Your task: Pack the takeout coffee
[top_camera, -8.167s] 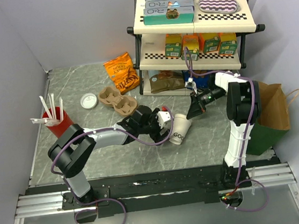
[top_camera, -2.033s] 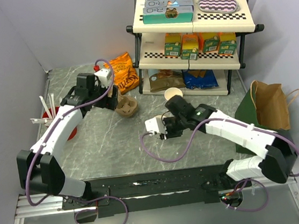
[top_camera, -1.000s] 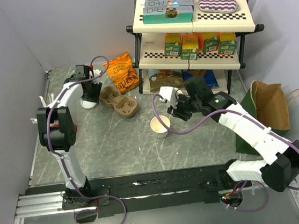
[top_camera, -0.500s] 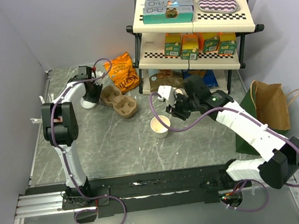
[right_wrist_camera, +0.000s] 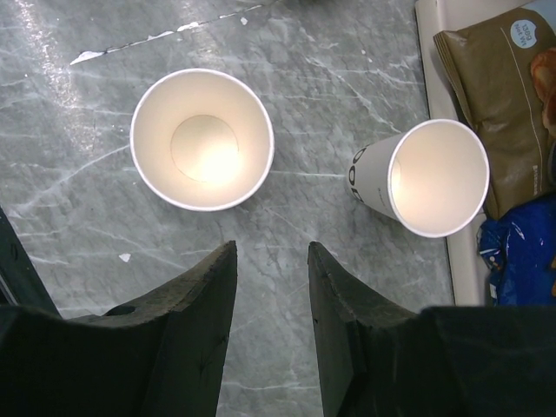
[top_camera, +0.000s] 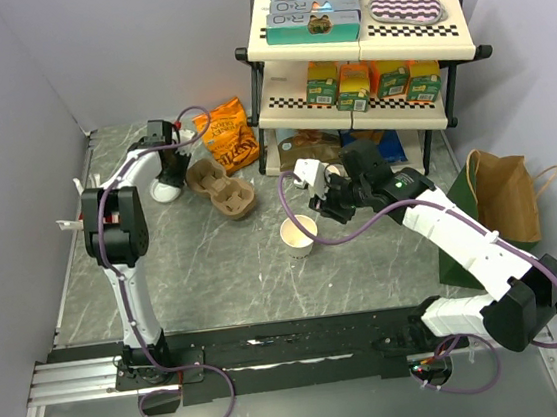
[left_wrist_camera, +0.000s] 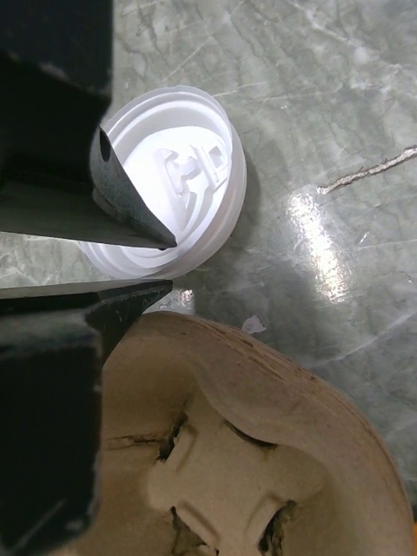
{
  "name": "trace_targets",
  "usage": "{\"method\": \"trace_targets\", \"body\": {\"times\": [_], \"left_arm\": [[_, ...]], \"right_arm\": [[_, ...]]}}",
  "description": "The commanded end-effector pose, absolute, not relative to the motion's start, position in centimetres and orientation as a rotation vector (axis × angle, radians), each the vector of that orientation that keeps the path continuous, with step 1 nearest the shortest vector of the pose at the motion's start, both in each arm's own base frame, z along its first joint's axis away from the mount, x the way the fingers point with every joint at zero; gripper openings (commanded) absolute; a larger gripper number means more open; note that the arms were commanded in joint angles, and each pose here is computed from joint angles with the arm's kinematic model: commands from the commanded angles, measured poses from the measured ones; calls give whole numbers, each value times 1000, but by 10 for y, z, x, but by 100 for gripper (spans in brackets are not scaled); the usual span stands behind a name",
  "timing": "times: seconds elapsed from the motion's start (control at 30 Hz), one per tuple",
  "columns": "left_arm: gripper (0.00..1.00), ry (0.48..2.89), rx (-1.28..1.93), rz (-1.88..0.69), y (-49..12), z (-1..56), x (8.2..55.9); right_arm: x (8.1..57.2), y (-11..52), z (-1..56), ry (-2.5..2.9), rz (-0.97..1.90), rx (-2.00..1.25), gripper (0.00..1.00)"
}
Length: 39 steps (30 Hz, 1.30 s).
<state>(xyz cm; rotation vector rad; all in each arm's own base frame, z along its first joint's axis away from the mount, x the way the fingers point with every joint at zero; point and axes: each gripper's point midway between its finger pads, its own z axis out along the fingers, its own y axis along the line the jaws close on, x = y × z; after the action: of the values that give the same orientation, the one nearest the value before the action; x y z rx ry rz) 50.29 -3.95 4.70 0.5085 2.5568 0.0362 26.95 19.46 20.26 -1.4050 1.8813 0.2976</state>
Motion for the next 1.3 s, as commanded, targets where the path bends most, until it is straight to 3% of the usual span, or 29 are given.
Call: {"method": "trace_targets", "body": {"times": [0.0, 0.53, 0.67, 0.83, 0.93, 1.27], "left_arm": [[27, 2529, 527, 53, -39, 54, 513], [20, 2527, 524, 53, -39, 66, 509], [12, 2531, 527, 45, -40, 70, 506], [11, 2537, 506, 26, -41, 72, 504], [1, 2535, 494, 4, -44, 78, 503], [1, 2497, 300, -167, -48, 137, 482]], "right_arm": [[281, 197, 221, 1841, 278, -1365, 45], [282, 197, 221, 1838, 274, -1363, 45], [282, 198, 219, 1841, 280, -1366, 45], [284, 200, 219, 1841, 286, -1365, 46], [284, 200, 219, 1839, 285, -1369, 46], [283, 200, 219, 1839, 285, -1369, 46]]}}
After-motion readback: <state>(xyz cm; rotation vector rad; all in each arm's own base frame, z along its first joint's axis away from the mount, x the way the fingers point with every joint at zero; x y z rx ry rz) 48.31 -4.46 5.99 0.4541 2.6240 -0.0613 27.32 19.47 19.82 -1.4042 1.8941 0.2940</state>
